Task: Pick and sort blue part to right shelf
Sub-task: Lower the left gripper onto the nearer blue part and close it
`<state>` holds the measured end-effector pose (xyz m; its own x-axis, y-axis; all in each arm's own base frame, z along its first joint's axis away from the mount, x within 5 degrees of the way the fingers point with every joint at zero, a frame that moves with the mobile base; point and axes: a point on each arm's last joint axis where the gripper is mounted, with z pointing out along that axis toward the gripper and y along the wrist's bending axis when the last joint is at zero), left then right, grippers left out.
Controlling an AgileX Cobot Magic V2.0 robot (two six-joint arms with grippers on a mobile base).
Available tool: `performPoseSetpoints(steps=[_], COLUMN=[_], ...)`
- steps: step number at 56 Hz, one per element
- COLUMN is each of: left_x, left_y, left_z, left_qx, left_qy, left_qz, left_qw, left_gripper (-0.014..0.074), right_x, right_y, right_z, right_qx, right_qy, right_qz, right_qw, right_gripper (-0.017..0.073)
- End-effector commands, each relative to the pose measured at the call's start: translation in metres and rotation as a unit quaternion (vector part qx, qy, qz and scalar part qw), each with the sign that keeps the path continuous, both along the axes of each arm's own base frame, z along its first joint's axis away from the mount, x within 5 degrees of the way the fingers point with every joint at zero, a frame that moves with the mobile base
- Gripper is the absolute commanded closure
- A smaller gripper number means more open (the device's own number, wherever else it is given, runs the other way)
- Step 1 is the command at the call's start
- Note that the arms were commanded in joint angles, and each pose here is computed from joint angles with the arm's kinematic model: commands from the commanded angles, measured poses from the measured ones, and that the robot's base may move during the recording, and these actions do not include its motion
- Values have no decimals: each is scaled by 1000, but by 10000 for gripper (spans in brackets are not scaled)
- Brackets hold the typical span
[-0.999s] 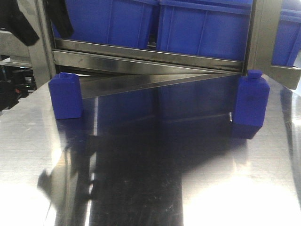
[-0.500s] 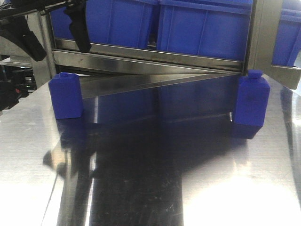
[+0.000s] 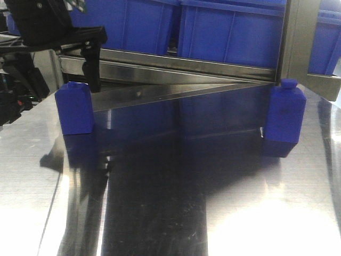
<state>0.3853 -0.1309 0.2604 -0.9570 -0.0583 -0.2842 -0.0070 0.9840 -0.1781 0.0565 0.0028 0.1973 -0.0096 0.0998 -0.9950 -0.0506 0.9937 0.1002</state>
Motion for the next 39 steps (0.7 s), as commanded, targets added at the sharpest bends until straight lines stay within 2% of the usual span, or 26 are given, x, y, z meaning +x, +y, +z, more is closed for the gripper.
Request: performPoseSetpoints(steps=[1, 12, 18, 33, 39], left_x=[3, 10, 11, 11, 11], left_y=[-3, -6, -6, -6, -6], left_z=[22, 8, 6, 3, 3], left_qx=[-19, -17, -17, -14, -12], left_qy=[-50, -46, -42, -37, -36], left_qz=[7, 9, 9, 9, 8], left_qw=[999, 999, 999, 999, 999], left_gripper=[-54, -38, 11, 261, 335], right_x=[-2, -2, -2, -2, -2], right_y=[0, 0, 0, 0, 0], right_z=[12, 12, 12, 12, 12], right_qx=[2, 2, 2, 2, 2], right_qy=[-57, -57, -57, -57, -57], right_qz=[-2, -2, -2, -2, -2], right_qw=[998, 998, 998, 998, 998], right_gripper=[508, 508, 508, 508, 508])
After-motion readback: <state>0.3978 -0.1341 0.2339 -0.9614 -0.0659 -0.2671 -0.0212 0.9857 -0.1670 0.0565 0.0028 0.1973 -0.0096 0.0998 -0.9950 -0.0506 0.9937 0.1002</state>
